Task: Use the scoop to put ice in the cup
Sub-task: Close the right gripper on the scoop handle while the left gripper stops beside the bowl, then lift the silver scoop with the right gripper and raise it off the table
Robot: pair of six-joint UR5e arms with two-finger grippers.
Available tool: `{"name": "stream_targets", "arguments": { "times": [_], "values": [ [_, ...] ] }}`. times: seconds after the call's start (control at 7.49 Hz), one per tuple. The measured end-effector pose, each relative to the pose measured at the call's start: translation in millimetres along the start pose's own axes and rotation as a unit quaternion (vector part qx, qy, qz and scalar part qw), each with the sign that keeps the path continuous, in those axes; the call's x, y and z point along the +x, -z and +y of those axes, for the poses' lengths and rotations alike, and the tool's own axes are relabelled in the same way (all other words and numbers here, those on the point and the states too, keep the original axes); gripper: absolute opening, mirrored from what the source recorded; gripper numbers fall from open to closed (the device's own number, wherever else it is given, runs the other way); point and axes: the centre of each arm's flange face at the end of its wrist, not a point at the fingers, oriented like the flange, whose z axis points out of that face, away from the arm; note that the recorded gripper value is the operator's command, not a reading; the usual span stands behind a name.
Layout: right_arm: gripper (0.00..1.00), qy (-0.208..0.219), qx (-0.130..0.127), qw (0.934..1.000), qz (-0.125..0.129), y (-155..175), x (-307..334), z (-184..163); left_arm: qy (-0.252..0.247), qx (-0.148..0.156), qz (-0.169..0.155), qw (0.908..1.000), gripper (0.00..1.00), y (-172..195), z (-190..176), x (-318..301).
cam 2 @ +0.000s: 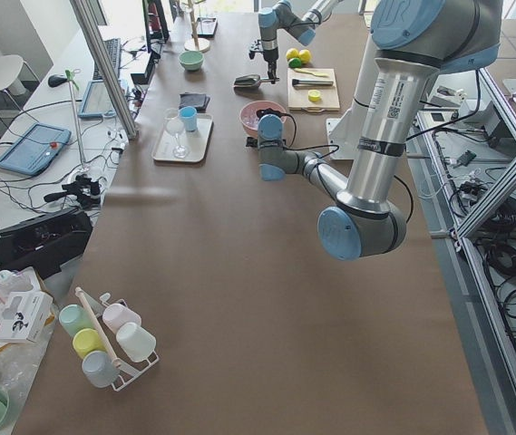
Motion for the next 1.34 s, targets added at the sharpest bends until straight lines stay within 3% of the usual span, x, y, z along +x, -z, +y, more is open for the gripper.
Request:
{"name": "stream_targets", "arguments": {
  "times": [0.13,0.27,0.4,1.07,1.34],
  "values": [
    [0.43,0.000,0.000,1.0000,0.000,1,0,1,-0.003,0.005,-0.001,1.0000,0.99,-7,2,-4],
    [0.12,0.000,0.000,1.0000,-0.001,1,0,1,-0.003,0.007,-0.003,1.0000,0.99,-10,4,-8],
    [0.00,0.000,0.000,1.0000,-0.001,1,0,1,-0.001,0.006,-0.004,1.0000,0.99,-12,8,-11],
    [0.00,0.009,0.008,0.9999,-0.011,17,-6,7,-0.003,0.009,-0.008,0.9999,0.99,-24,5,-26],
    [0.00,0.032,0.035,0.9987,-0.019,50,1,20,-0.003,0.009,0.003,1.0000,0.99,-31,3,-29]
  ]
}}
